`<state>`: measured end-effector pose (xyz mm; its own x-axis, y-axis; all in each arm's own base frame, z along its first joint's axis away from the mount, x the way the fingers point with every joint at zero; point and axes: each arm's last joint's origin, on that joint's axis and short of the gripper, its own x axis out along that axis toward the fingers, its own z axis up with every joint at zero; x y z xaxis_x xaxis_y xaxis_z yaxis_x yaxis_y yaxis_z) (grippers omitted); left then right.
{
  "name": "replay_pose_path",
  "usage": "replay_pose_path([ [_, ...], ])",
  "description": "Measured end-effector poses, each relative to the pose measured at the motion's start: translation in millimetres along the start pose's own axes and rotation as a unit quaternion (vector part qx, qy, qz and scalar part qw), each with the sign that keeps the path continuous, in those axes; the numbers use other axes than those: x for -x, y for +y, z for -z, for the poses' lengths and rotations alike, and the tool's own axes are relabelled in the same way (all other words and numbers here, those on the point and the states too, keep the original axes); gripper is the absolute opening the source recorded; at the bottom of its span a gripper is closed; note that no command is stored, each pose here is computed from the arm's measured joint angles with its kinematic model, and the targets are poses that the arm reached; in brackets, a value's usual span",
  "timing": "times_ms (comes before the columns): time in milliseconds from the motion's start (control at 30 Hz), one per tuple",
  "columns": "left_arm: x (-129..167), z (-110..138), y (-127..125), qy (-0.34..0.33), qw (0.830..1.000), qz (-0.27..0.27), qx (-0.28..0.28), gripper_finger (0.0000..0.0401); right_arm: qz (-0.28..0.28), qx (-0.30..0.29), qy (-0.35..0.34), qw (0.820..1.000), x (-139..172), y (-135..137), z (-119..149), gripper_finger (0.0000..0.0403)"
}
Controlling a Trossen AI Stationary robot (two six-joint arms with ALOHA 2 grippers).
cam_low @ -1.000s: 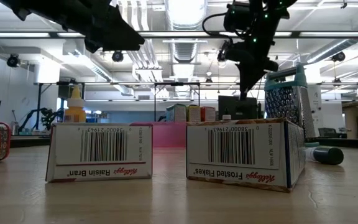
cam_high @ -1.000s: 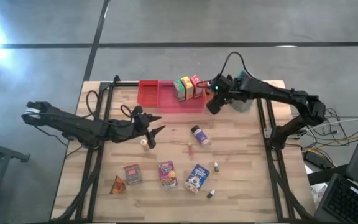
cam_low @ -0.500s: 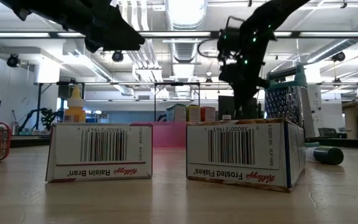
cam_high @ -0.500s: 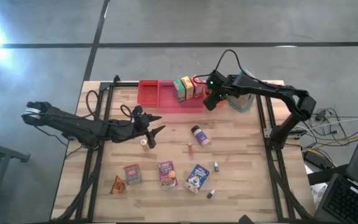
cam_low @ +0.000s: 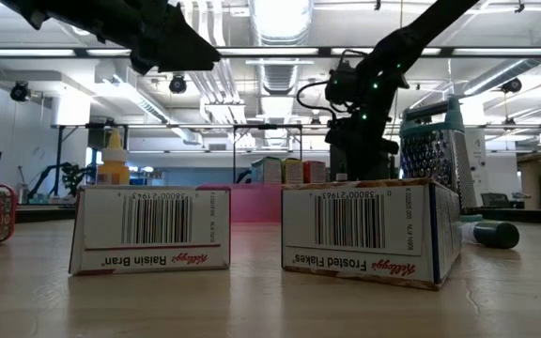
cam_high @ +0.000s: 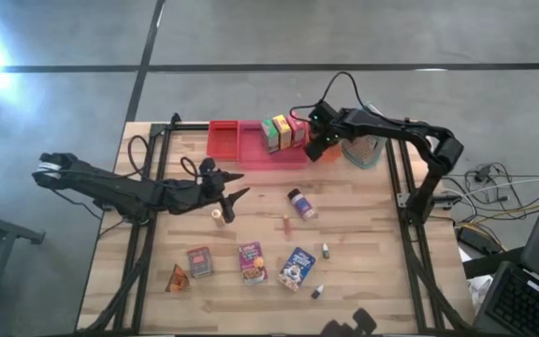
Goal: Pick & Place Kitchen Items
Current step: Put the purple food coloring bottle into the orange bin
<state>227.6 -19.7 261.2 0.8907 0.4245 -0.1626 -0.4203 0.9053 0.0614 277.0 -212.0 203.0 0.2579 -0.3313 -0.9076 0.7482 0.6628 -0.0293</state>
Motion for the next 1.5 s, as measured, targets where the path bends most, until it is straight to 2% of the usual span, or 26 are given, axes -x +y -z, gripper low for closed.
replay_pose_path([
  [500,0,-8,0,-0.029,1.000,0.001,-0.008,0.0206,0.008,0.007,0.020,1.000,-27,-13,-2,0.0071],
  [767,0,-9,0,-0.031,0.999,0.001,-0.006,0.0206,0.008,0.015,0.033,0.999,-39,-11,-5,0.0067],
  [1033,0,-9,0,-0.031,1.000,0.001,-0.006,0.0206,0.008,0.015,0.034,0.999,-39,-11,-8,0.0077],
  [1300,0,-8,0,-0.031,1.000,0.002,-0.006,0.0206,0.008,0.015,0.035,0.999,-39,-11,-8,0.0067],
  [1500,0,-8,0,-0.031,1.000,0.002,-0.005,0.0206,0.008,0.017,0.036,0.999,-39,-11,-8,0.0085],
])
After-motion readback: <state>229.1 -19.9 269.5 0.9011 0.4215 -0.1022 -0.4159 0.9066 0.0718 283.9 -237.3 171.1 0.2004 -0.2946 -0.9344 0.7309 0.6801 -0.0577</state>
